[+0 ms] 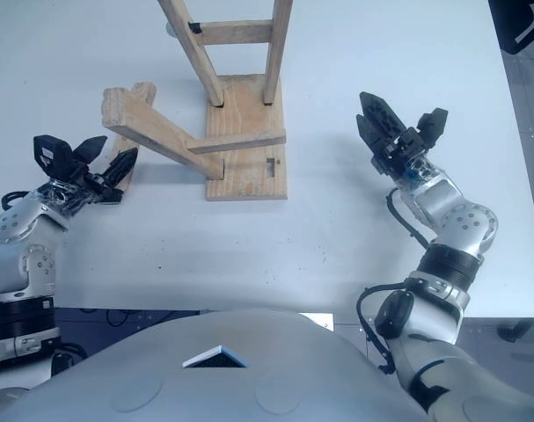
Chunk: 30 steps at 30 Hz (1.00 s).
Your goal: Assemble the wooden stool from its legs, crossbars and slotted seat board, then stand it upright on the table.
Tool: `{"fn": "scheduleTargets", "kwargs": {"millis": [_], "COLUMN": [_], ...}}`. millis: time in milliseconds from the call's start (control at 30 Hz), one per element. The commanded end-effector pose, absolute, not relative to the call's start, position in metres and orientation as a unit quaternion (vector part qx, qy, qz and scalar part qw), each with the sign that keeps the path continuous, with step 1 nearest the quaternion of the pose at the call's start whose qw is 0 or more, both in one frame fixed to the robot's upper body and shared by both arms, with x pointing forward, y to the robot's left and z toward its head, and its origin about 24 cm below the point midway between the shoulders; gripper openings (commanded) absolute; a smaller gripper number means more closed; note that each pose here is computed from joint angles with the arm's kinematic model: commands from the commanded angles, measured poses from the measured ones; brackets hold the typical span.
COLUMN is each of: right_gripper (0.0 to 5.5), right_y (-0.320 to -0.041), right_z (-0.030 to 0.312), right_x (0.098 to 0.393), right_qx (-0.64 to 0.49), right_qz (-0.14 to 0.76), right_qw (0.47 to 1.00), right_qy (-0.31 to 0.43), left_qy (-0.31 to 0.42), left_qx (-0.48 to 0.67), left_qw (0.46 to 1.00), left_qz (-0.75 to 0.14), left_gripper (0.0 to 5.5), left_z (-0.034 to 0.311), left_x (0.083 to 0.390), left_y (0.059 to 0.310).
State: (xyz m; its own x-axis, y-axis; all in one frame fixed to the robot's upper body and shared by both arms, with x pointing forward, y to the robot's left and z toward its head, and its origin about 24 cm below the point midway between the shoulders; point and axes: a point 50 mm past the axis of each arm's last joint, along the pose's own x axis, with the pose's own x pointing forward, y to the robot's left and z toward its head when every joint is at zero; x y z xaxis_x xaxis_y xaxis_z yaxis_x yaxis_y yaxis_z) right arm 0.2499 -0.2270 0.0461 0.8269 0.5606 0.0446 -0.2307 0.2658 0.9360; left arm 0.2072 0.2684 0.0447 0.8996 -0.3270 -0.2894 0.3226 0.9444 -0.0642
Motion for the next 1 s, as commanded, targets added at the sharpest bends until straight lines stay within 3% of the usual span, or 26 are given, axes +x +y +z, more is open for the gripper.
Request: {"fn": "scheduleTargets", "kwargs": {"millis": [33, 267, 567, 833, 1000], "right_gripper": [4.37, 4.37, 4.37, 4.37, 4.37], "right_y": [-0.227, -0.227, -0.225, -0.222, -0.221], "right_z": [0.048, 0.044, 0.039, 0.037, 0.039], "right_x": [0.250, 0.250, 0.243, 0.244, 0.247], "right_qx": [0.551, 0.554, 0.557, 0.572, 0.578], "right_qz": [0.251, 0.242, 0.231, 0.221, 0.219], "right_qw": [0.783, 0.782, 0.781, 0.774, 0.772], "right_qy": [0.146, 0.153, 0.161, 0.159, 0.147], "left_qy": [0.147, 0.202, 0.249, 0.337, 0.326], "left_qx": [-0.019, -0.042, -0.023, 0.040, 0.095], "left_qw": [0.984, 0.973, 0.959, 0.930, 0.925], "left_qz": [-0.102, -0.104, -0.130, -0.142, -0.170], "left_gripper": [3.50, 3.50, 3.50, 2.17, 2.05], "left_z": [0.037, 0.022, 0.028, 0.036, 0.033], "left_x": [0.205, 0.200, 0.196, 0.199, 0.206], "left_y": [0.281, 0.279, 0.278, 0.274, 0.269]}}
